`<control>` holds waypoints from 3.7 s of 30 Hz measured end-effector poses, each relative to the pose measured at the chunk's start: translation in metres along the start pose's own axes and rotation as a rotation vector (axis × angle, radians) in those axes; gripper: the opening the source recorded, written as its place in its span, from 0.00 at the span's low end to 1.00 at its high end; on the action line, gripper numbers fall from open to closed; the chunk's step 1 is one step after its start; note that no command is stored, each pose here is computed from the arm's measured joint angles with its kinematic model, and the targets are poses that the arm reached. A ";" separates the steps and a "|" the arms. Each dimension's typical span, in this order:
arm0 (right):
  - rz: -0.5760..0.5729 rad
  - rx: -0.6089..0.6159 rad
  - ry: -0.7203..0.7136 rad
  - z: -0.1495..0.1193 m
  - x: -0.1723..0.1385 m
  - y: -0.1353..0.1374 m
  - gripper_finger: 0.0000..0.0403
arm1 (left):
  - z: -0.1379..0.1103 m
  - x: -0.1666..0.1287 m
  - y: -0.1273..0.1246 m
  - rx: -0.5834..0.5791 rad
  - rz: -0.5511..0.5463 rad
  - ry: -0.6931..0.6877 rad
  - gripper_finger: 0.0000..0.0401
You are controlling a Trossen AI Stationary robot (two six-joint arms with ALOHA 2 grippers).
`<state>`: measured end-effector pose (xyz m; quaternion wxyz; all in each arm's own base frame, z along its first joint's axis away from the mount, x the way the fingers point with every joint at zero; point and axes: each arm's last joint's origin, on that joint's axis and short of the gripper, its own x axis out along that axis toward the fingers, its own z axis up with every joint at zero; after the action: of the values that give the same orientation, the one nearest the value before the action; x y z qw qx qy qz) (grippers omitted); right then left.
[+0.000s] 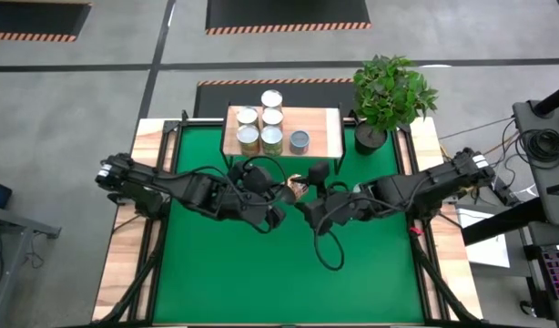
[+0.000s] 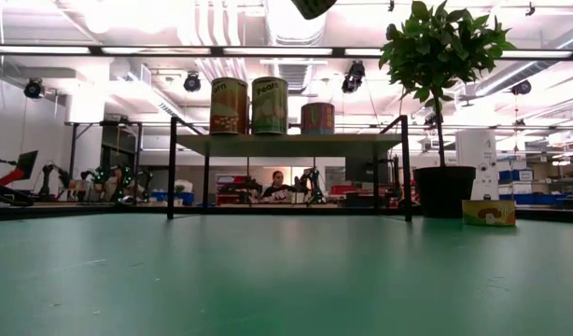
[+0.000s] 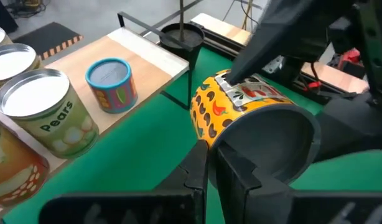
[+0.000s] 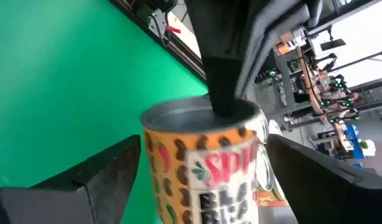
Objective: Pick and place cans onto a shelf
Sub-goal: Put the small canned beans on the shelf
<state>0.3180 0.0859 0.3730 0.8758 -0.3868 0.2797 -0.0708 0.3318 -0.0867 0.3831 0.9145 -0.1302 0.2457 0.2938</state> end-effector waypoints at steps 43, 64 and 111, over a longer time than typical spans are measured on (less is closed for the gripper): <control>-0.082 0.468 -0.012 -0.092 -0.002 -0.013 0.67 | -0.009 -0.027 -0.016 0.705 -0.001 -0.248 0.39; -0.572 1.034 0.012 -0.182 0.036 0.007 0.67 | -0.062 -0.025 0.034 0.517 -0.030 -0.779 0.29; -0.560 1.027 -0.017 -0.166 0.041 0.004 0.86 | -0.066 -0.026 0.046 0.494 0.006 -0.745 0.29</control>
<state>0.2619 -0.0315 0.2623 0.9012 0.0277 0.0894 -0.4231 0.2609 -0.0881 0.3368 0.9435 0.2077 -0.0372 0.2556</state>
